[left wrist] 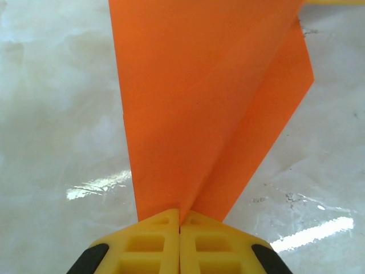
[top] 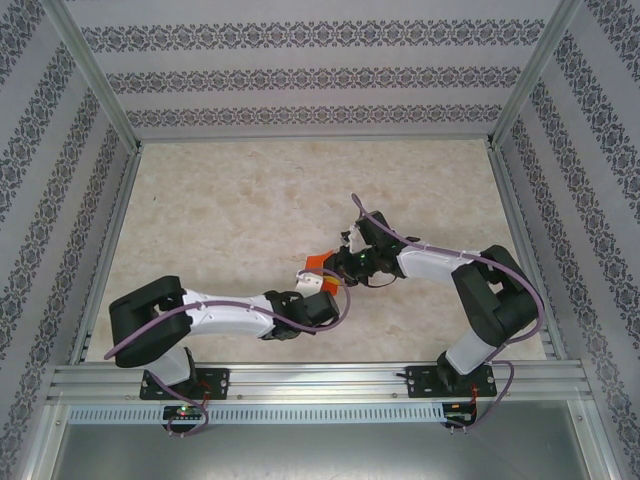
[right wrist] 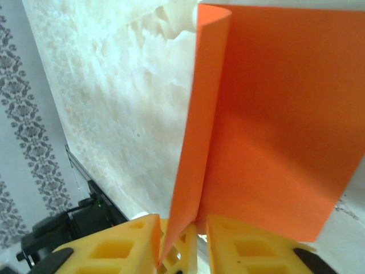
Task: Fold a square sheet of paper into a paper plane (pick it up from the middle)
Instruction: Fourth fold the wing at the center of the table.
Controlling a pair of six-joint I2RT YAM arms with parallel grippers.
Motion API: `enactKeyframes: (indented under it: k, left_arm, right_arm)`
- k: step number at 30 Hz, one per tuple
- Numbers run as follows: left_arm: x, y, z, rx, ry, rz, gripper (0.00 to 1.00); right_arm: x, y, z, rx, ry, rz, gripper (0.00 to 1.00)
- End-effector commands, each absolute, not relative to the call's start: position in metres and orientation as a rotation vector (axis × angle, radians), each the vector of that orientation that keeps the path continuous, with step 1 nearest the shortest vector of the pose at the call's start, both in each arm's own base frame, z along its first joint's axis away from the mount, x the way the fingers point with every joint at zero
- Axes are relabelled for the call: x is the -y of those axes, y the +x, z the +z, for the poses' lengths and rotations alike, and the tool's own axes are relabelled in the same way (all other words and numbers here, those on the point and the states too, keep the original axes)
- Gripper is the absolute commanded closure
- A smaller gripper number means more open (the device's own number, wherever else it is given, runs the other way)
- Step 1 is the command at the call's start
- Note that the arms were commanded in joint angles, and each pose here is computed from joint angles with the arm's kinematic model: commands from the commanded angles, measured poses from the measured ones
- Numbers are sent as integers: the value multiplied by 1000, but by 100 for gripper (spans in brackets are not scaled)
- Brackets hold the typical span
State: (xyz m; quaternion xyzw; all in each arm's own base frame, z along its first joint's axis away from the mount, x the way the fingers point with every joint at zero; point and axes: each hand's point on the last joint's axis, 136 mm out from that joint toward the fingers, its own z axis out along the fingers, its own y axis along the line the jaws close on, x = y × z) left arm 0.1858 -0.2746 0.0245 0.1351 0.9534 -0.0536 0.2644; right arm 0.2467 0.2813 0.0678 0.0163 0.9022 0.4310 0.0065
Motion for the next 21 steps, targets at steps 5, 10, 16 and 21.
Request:
enactKeyframes:
  k: [5,10,16,21]
  left_arm:
    - [289,195,43,-2555,273,-549,92]
    - [283,199,47,-2556,222,-778,92]
    - [277,202,43,-2590,210,-874,92]
    - [277,206,41,-2602,184,-957,92]
  right_arm:
    - [-268,259,101,-2699,-15,1316,62]
    - [-272,256,114,-2645,-67,1361,61]
    - [-304,244,119,-2629,-213,1438,73]
    - [-331,244,112,-2632,-243,1484,81]
